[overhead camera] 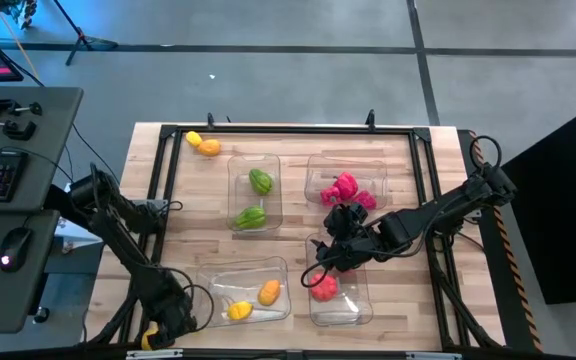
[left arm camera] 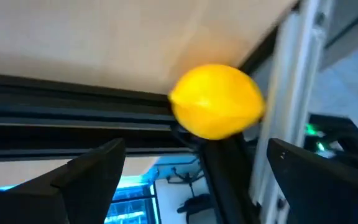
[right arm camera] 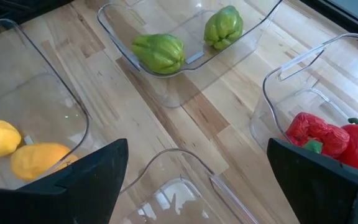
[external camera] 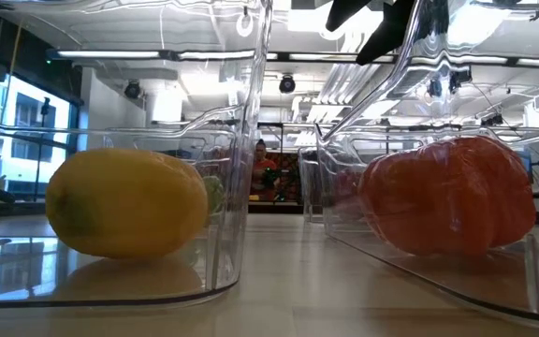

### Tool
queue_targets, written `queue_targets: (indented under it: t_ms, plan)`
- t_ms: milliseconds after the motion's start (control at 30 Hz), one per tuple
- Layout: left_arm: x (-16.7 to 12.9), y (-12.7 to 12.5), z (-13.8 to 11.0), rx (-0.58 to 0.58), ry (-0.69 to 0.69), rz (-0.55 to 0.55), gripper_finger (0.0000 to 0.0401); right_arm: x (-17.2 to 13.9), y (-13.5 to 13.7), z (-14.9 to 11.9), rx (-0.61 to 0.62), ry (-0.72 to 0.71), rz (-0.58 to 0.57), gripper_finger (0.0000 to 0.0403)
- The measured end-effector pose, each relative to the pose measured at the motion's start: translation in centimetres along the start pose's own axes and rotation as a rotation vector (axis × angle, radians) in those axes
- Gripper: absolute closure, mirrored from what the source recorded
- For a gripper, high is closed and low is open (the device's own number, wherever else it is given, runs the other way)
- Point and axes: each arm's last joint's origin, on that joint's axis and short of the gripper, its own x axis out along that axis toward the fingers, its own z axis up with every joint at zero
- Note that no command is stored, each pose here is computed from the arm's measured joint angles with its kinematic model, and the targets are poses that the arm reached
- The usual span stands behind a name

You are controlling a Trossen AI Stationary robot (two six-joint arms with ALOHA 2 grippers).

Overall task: Sort produce into baskets
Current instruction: Put the bottom left yellow lemon into the bottom left transparent bin

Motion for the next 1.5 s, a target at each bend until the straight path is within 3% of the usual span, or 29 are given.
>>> queue_targets:
  t_ms: [100, 233, 333, 467, 533, 700, 1300, 1500]
  plan:
    - [0.1, -0.4, -0.3, 0.023, 0.05, -0.032, 0.0045, 0.0, 0.0, 0.0, 0.0, 0.0, 0.0, 0.0027]
    - [0.0, -0.5, -0.3, 0.013, 0.066, -0.048, 0.0111, 0.0, 0.0, 0.0, 0.001, -0.001, -0.002, 0.0027]
    - [0.0, -0.5, -0.1, -0.028, 0.046, -0.046, 0.0192, 0.0, 0.0, 0.0, 0.001, -0.003, -0.004, 0.0027]
    - [-0.1, -0.6, -0.1, -0.056, 0.039, -0.051, 0.0345, 0.0, 0.0, 0.1, 0.001, -0.006, -0.006, 0.0027]
    - [-0.1, -0.8, 0.0, -0.058, 0.036, -0.073, 0.0384, 0.0, -0.1, 0.1, 0.001, -0.012, -0.011, 0.0027]
    - [0.6, -1.5, 0.3, -0.076, 0.039, -0.108, 0.0399, 0.0, -0.1, 0.1, 0.001, -0.012, -0.011, 0.0027]
    - [2.2, -1.4, 1.0, -0.109, 0.043, -0.054, 0.0401, 1.0, -0.4, -1.3, 0.028, 0.03, -0.02, 0.0027]
    - [1.1, -0.2, 1.9, -0.113, 0.021, 0.011, 0.0401, 1.1, -0.5, -1.4, 0.044, 0.026, -0.03, 0.0027]
